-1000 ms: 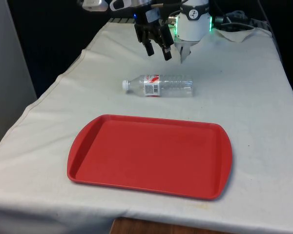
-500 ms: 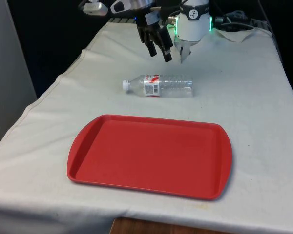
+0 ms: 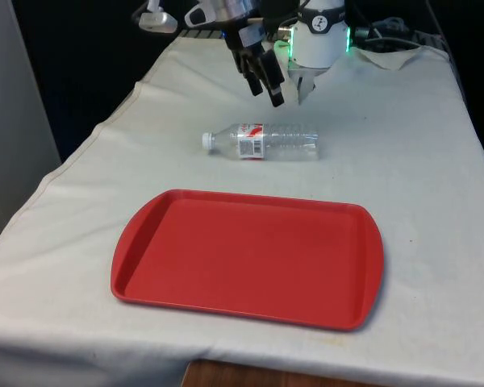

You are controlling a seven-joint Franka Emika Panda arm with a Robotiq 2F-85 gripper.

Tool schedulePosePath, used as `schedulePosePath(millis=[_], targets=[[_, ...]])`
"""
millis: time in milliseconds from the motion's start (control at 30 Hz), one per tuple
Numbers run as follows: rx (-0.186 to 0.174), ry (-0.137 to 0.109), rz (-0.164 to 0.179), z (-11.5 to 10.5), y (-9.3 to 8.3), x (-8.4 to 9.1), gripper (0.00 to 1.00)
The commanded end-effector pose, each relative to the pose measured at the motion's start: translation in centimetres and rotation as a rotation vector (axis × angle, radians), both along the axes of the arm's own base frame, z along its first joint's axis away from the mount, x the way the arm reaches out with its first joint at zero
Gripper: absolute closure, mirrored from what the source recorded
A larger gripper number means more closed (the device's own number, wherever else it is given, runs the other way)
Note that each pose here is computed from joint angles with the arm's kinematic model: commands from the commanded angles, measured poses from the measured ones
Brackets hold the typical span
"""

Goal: Place the bottle upright on the tray.

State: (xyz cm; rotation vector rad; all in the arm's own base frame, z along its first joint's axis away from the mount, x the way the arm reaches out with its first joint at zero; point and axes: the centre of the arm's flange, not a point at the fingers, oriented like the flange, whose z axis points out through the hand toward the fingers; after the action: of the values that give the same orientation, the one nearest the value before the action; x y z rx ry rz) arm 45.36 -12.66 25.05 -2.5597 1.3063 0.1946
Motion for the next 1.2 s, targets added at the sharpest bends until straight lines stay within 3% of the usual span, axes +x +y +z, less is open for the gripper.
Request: schedulePosePath(millis=[0, 700, 933, 967, 1167], targets=[[0.004, -0.001, -0.013, -0.1, 0.1, 0.0, 0.0], [0.017, 0.02, -0.092, -0.9, 0.8, 1.5, 0.0], [0.017, 0.041, -0.126, -1.4, 0.7, 1.5, 0.0], [0.012, 0.044, -0.118, -1.4, 0.7, 1.4, 0.0], [0.019, 0.062, -0.164, -2.0, 0.6, 1.4, 0.0]])
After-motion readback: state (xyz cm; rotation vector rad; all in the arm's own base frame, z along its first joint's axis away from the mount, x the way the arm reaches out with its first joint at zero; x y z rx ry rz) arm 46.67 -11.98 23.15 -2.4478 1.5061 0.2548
